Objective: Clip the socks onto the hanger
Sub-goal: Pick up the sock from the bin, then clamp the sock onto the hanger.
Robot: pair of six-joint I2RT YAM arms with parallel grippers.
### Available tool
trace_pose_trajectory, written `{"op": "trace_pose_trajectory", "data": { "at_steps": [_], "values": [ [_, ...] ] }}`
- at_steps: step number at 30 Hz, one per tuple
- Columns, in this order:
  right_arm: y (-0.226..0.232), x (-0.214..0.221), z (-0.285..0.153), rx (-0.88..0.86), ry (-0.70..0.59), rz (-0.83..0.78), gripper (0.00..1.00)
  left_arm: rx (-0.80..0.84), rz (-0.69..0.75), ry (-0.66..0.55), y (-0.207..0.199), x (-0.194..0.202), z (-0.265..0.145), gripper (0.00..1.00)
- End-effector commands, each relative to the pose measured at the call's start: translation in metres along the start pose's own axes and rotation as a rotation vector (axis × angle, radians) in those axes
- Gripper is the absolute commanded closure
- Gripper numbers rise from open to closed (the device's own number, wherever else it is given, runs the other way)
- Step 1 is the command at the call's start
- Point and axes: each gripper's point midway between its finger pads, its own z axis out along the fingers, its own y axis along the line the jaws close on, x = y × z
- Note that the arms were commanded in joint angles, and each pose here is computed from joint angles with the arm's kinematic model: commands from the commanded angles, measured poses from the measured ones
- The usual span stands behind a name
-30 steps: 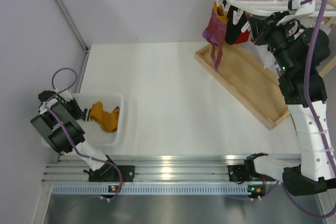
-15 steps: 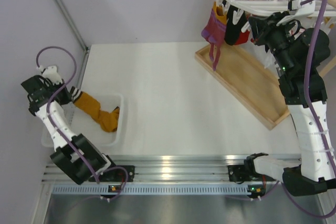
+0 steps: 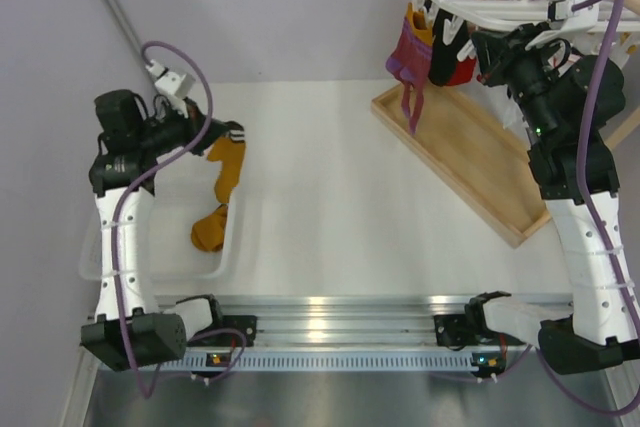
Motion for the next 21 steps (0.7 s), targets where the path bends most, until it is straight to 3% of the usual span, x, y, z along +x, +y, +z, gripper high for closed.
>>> {"op": "trace_pose_trajectory", "data": {
  "at_steps": [1,5,12,14,15,21],
  "values": [
    [0.009,-0.001,0.002,-0.040,-0.024,0.010,1.00,0.170,0.179,-0.158,-0.064,-0.055,0.016,1.00],
    [0.014,0.000,0.004,-0.070,-0.028,0.025,1.00,0.353,0.213,-0.165,-0.123,-0.075,0.058,1.00],
    [0.019,-0.005,0.004,-0.098,-0.047,0.023,1.00,0.487,0.299,-0.249,-0.197,-0.121,0.131,1.00],
    [0.019,-0.004,0.004,-0.099,-0.045,0.024,1.00,0.540,0.286,-0.234,-0.219,-0.118,0.160,1.00],
    [0.020,-0.003,0.004,-0.102,-0.045,0.026,1.00,0.557,0.304,-0.283,-0.231,-0.139,0.158,1.00],
    [0.023,0.002,0.003,-0.119,-0.029,0.048,1.00,0.696,0.338,-0.367,-0.291,-0.157,0.196,1.00]
  ]
}}
